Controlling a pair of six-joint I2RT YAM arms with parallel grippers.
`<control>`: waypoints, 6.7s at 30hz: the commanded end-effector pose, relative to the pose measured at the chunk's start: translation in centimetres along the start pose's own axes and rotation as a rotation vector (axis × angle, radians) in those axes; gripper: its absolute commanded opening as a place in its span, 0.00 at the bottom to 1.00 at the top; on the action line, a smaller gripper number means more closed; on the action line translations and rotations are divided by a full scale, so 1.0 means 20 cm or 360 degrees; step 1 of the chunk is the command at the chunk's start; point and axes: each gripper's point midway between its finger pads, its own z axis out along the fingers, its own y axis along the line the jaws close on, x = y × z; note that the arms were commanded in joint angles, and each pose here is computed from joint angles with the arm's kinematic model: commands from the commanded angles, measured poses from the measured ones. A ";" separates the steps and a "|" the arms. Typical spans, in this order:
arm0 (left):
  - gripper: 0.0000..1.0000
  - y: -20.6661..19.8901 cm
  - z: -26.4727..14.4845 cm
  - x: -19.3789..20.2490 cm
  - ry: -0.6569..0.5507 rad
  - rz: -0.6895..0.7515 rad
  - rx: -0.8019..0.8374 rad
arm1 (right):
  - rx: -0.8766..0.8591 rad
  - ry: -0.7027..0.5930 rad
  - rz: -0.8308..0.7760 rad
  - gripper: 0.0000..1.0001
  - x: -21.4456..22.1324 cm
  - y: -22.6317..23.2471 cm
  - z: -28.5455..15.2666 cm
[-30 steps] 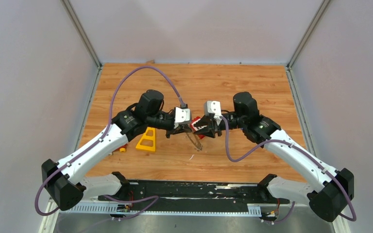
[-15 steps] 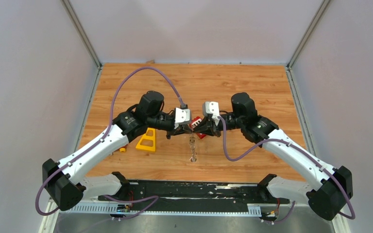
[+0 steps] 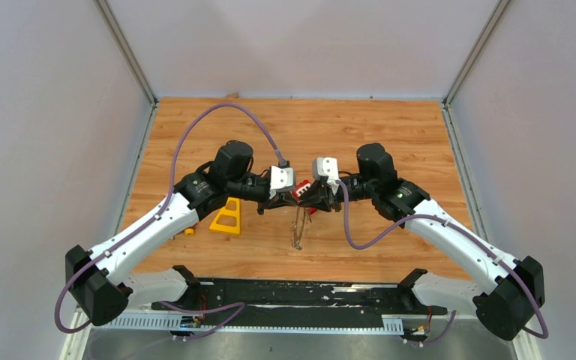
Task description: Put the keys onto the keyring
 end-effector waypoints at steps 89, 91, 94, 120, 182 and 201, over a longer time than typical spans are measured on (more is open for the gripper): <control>0.31 -0.01 -0.02 -0.13 -0.0415 0.0484 -0.0029 | -0.0096 -0.0234 0.0043 0.00 -0.14 0.02 -0.07; 0.31 -0.01 -0.01 -0.14 -0.0421 0.0480 -0.0026 | -0.0094 -0.0234 0.0042 0.00 -0.14 0.02 -0.07; 0.30 -0.01 -0.01 -0.15 -0.0432 0.0474 -0.0023 | -0.0089 -0.0232 0.0042 0.00 -0.13 0.02 -0.07; 0.00 0.00 -0.01 -0.17 -0.0465 0.0416 -0.0028 | -0.0072 -0.0214 0.0036 0.00 -0.11 0.01 -0.06; 0.00 -0.02 -0.02 -0.14 -0.0441 0.0355 -0.0041 | 0.0048 -0.0123 0.0008 0.07 -0.04 -0.05 -0.07; 0.00 0.05 -0.13 0.00 -0.0174 0.0216 -0.0318 | 0.0740 0.0288 0.0186 0.67 0.19 -0.41 -0.44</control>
